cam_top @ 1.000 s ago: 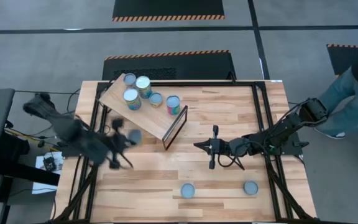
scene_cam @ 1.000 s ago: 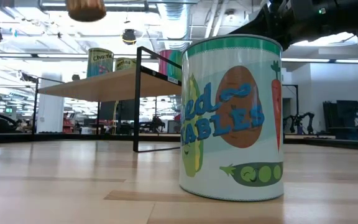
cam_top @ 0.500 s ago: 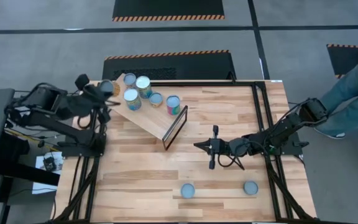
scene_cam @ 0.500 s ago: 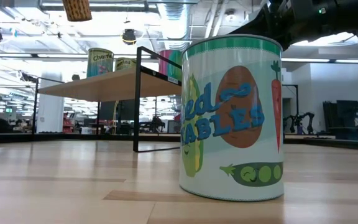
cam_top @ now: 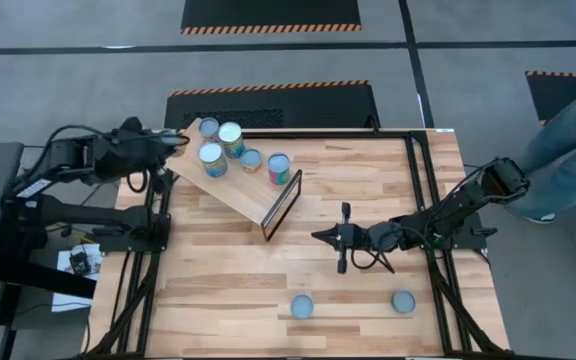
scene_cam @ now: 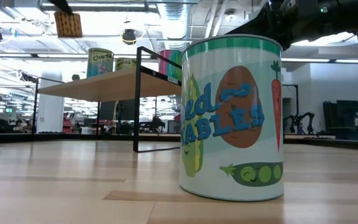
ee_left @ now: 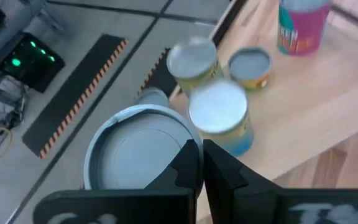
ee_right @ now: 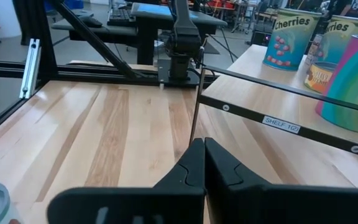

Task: Pick and place cans onto a shelf
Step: Put the canned black beans on the shelf

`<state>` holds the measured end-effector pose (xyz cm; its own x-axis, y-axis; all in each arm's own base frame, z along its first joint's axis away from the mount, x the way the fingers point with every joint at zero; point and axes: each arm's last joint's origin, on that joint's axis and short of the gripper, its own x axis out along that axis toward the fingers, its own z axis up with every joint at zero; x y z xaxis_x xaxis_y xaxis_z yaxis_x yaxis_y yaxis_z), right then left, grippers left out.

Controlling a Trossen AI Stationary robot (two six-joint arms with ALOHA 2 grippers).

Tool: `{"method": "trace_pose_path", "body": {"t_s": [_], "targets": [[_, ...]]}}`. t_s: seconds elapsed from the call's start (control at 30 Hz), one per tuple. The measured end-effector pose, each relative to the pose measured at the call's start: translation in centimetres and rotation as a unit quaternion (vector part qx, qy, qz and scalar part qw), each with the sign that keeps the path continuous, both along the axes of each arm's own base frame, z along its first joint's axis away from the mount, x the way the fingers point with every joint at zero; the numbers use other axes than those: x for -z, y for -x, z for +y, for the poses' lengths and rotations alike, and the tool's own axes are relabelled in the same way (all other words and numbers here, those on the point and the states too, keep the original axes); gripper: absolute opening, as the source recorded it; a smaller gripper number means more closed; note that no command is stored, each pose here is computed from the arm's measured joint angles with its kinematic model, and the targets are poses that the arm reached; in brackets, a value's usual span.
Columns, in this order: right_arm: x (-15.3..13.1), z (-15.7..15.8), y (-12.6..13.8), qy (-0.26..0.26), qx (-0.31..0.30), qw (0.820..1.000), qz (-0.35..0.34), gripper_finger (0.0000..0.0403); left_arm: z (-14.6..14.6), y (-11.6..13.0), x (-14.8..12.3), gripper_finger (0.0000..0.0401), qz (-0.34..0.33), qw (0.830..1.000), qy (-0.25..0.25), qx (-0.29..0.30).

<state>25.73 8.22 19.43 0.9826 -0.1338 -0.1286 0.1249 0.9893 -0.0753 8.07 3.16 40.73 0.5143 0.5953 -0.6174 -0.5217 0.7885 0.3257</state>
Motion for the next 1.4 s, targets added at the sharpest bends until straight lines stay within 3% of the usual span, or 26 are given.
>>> {"method": "trace_pose_path", "body": {"t_s": [0.27, 0.53, 1.07, 1.4], "targets": [[0.0, 0.0, 0.0, 0.000, 0.000, 1.000, 0.000, 0.0012, 0.8, -0.5, 3.9, 0.0000, 0.035, 0.998, 0.039, 0.036], [0.0, 0.0, 0.0, 0.000, 0.000, 1.000, 0.000, 0.0012, 2.2, -0.8, 6.7, 0.0000, 0.063, 0.995, 0.073, 0.025], [0.0, 0.0, 0.0, 0.000, -0.003, 1.000, 0.000, 0.0012, 6.7, -1.3, 10.2, 0.0000, 0.011, 0.994, 0.094, -0.059], [0.0, 0.0, 0.0, 0.000, -0.002, 1.000, 0.000, 0.0012, 9.3, -2.2, 11.1, 0.0000, -0.019, 0.989, 0.125, -0.080]]}}
